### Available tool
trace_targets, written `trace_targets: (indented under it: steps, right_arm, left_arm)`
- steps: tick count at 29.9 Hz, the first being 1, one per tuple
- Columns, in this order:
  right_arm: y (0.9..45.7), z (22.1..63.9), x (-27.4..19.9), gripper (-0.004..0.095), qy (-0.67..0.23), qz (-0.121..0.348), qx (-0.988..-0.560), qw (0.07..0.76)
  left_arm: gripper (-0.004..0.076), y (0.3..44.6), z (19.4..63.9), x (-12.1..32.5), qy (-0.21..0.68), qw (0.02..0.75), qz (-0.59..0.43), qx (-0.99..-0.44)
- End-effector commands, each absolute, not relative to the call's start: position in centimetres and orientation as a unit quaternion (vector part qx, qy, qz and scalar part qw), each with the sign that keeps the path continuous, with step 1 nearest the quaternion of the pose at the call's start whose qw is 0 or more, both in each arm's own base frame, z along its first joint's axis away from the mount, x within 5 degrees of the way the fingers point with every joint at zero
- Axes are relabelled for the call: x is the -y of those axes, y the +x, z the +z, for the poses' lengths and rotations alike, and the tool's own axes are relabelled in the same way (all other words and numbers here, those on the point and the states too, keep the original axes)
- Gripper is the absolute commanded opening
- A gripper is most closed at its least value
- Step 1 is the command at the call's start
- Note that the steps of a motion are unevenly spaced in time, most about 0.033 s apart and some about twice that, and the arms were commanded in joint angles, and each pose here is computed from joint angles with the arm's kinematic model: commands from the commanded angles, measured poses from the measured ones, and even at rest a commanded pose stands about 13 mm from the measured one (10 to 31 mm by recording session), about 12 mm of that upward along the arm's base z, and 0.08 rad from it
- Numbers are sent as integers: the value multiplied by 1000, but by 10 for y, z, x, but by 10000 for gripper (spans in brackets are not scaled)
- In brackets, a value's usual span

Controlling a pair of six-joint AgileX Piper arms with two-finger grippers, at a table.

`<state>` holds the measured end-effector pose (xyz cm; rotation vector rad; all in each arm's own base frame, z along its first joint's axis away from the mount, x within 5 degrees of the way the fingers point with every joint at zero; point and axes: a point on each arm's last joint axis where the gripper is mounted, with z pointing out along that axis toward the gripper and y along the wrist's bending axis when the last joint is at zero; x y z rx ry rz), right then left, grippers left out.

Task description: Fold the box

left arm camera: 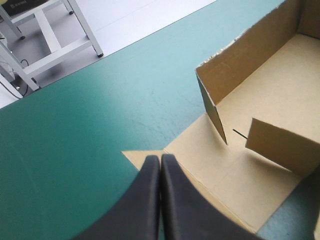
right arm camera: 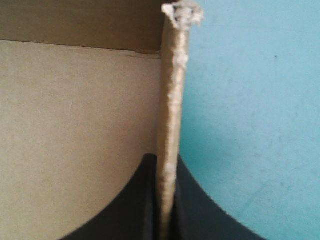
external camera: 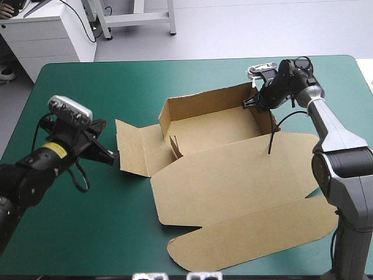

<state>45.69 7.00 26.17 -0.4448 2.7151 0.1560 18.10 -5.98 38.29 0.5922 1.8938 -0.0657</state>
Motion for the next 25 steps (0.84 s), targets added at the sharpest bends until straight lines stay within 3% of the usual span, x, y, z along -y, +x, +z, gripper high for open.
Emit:
trace_targets:
  steps: [1,9,17,19,25]
  right_arm:
    - [428,270,-69,-17,-181,40,-976,117]
    - [399,269,-64,-18,-188,20,-978,89]
    - [399,269,-66,5,-214,28,-972,90]
    - [400,271,-66,89,-221,26,-970,93]
    - [408,296,-66,503,-216,15,-966,139]
  left_arm:
    - [-8,155,377,52,220,602,-46,-766]
    - [-8,107,335,38,201,629,-60,-749]
    - [-8,94,319,35,187,622,-77,-757]
    - [-9,94,320,35,186,622,-77,-756]
    - [-8,94,320,35,185,626,-76,-754]
